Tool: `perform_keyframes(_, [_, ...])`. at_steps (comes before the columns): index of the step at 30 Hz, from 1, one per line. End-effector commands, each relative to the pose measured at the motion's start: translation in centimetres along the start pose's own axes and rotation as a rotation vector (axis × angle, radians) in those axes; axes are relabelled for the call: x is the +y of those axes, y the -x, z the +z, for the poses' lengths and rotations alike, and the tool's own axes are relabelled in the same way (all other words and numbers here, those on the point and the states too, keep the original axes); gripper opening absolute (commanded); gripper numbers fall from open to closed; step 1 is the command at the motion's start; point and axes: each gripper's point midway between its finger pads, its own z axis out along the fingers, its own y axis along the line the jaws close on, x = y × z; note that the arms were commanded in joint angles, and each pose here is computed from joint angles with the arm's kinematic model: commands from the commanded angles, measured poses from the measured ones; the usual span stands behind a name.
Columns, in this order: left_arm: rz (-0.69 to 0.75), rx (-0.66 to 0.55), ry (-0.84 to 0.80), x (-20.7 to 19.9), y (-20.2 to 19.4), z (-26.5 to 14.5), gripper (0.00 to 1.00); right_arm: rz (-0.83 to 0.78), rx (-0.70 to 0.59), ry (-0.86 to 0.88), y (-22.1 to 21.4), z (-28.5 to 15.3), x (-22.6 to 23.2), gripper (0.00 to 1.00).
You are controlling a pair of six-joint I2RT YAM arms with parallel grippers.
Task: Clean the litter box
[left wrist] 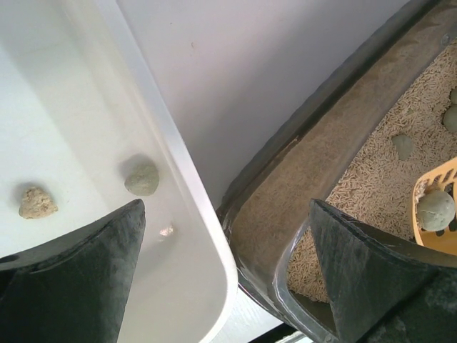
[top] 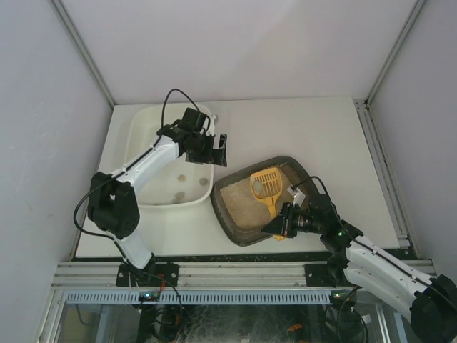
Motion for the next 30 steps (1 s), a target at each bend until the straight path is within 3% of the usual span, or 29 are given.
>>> perform_keyframes(1, [0.033,-0.079,-0.018,-0.5,1.1,-1.8,1.0,0.02,-0.14,0.165,2.6,0.2,2.7,0.0])
perform_keyframes(9, [0.058,-0.103,-0.018,-0.4,1.1,-1.9,1.0,0.039,-0.102,0.199,0.7,0.4,3.4,0.0])
perform_keyframes(12, [0.177,-0.08,-0.094,-1.4,0.8,-2.2,1.0,0.094,-0.219,0.188,2.2,-0.3,2.1,0.0])
perform_keyframes(16, [0.341,-0.04,-0.177,-2.6,0.9,-3.4,1.0,0.084,-0.17,0.176,1.4,-0.6,2.6,0.0])
perform_keyframes(19, [0.415,-0.034,-0.181,-2.8,1.9,-3.9,1.0,0.1,-0.239,0.151,2.2,-1.2,1.9,0.0])
perform_keyframes(22, [0.475,-0.058,-0.19,-3.2,2.7,-3.9,1.0,0.089,-0.176,0.148,1.3,-1.1,2.5,0.0])
perform_keyframes(25, [0.548,-0.065,-0.232,-4.6,2.9,-3.5,1.0,0.084,-0.192,0.138,1.6,-1.1,2.4,0.0])
perform_keyframes(30, [0.664,0.009,-0.291,-7.0,1.2,-1.0,1.0,0.077,-0.157,0.179,1.2,-1.0,3.4,0.0])
